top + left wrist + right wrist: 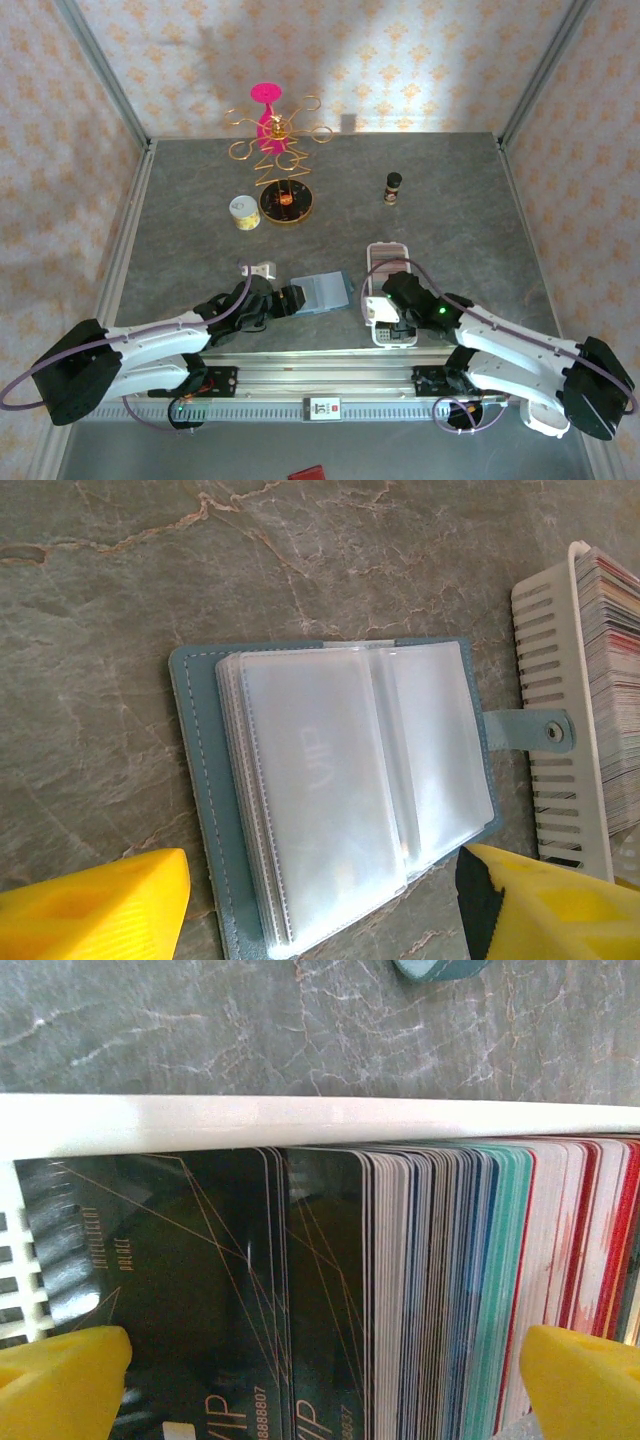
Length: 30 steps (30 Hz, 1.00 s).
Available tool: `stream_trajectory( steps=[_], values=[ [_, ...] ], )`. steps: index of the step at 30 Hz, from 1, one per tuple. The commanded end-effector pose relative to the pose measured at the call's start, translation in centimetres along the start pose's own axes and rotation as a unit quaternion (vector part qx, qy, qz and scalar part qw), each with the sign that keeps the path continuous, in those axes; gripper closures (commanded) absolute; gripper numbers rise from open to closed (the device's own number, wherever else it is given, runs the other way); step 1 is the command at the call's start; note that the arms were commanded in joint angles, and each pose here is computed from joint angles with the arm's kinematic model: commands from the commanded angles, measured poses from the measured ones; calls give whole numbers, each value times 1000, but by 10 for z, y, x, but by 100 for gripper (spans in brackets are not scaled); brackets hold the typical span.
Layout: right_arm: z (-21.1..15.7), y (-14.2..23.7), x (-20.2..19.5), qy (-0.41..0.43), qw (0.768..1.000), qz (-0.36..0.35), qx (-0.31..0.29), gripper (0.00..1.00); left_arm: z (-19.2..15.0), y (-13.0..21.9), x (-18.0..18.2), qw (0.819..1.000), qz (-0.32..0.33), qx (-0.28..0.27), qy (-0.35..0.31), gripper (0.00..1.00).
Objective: Put the credit cards into the card holder
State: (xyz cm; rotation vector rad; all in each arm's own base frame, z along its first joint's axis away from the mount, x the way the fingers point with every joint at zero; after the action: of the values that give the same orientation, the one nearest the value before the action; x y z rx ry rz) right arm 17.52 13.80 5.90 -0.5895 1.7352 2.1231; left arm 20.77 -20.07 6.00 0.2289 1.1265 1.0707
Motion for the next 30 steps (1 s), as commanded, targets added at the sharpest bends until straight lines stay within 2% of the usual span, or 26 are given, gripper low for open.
stream_trajectory(
  steps=[1,8,12,23,30],
  values=[
    [5,3,-21,-1,999,-43,0,3,0,2,1,1000,0,-9,0,28],
    [6,6,-24,1,999,-46,-2,32,0,3,2,1000,-1,-9,2,28],
    [5,7,-23,-1,999,-50,-4,39,0,3,1,1000,-2,-9,2,29],
    [6,12,-21,-7,999,-46,-17,73,-1,2,1,1000,-2,-7,5,32],
    [7,16,-23,-11,999,-48,-19,83,-1,2,2,1000,0,-7,5,33]
  ],
)
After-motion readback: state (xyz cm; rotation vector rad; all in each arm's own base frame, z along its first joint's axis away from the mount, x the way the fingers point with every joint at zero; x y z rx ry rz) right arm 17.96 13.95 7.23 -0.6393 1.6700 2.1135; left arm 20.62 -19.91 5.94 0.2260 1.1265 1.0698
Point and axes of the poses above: each hand's point on the last joint's axis, 136 mm out from that joint toward the fingers, its own y axis back along the fingers, its own x axis along the line the jaws close on, z = x × y, the point moved 1 cm from there along y, back along the fingers, and after that the axes turned 1 degree about -y, right-handed, at the moved point
